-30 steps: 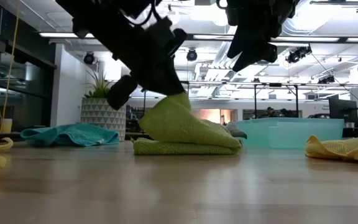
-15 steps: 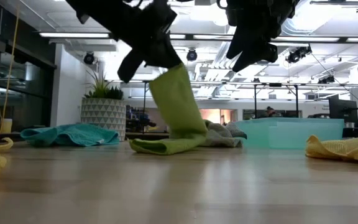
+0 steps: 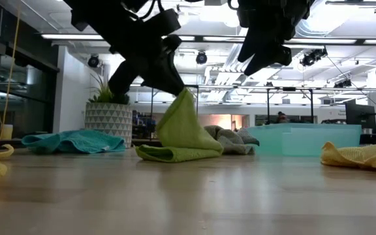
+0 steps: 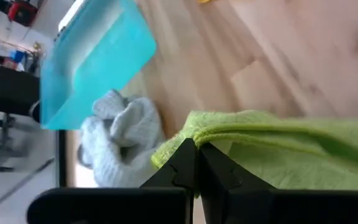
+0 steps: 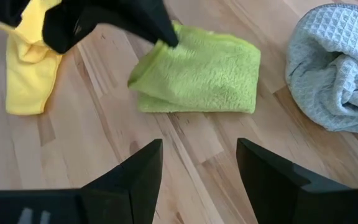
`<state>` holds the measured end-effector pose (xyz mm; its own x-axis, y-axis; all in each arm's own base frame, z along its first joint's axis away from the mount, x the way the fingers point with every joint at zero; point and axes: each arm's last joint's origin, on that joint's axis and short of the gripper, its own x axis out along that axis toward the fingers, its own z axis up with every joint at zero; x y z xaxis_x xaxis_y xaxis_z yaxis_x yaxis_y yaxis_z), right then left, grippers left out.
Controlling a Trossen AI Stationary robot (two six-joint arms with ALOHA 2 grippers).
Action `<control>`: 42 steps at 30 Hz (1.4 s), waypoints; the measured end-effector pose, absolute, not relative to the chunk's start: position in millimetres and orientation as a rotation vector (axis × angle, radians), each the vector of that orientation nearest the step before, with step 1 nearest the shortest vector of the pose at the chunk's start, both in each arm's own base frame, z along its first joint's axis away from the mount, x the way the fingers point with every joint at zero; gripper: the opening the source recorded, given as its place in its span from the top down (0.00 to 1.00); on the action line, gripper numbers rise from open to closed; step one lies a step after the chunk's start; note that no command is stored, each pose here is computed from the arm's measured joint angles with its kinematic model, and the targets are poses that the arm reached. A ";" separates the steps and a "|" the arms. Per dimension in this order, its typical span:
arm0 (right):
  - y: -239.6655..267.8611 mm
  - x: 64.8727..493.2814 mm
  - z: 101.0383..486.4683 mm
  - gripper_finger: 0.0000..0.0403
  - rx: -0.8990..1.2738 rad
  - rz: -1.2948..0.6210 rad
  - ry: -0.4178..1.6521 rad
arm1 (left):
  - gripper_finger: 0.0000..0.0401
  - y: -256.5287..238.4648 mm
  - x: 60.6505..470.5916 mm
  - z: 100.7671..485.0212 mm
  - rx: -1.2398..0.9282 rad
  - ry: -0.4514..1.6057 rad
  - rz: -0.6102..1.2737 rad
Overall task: Fold microfiber towels
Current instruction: Fold the green microfiber cloth
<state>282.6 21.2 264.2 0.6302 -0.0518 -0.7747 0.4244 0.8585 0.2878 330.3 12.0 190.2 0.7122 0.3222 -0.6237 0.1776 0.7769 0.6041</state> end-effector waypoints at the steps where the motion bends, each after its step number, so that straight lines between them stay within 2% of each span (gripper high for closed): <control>1: 21.2 282.6 264.2 0.51 0.477 -0.285 0.852 | 1.00 9.6 330.5 188.6 0.668 0.791 0.083; 8: 21.2 282.6 264.2 0.51 0.477 -0.285 0.852 | 1.00 -3.5 332.0 186.3 0.484 0.757 0.079; 14: 21.2 282.6 264.2 0.51 0.476 -0.285 0.851 | 0.97 -5.3 332.1 186.7 0.412 0.746 0.103; 18: 21.2 282.6 264.2 0.51 0.476 -0.285 0.851 | 0.91 -5.7 332.0 186.3 0.398 0.748 0.092; 32: 21.3 282.3 263.9 0.51 0.478 -0.281 0.858 | 0.57 -20.3 331.5 185.2 0.099 0.731 -0.080; 36: 21.3 282.1 263.8 0.51 0.478 -0.281 0.859 | 0.52 -23.6 325.2 185.0 0.042 0.789 -0.089; 42: 21.2 282.0 263.7 0.51 0.471 -0.282 0.861 | 0.53 -34.7 315.5 188.0 -0.070 0.846 0.008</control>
<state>282.0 21.2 263.7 0.6241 -0.0493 -0.7798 0.4211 0.8619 0.2825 315.5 -34.7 188.0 0.6627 -0.0207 -0.7486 -0.0351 0.9977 -0.0586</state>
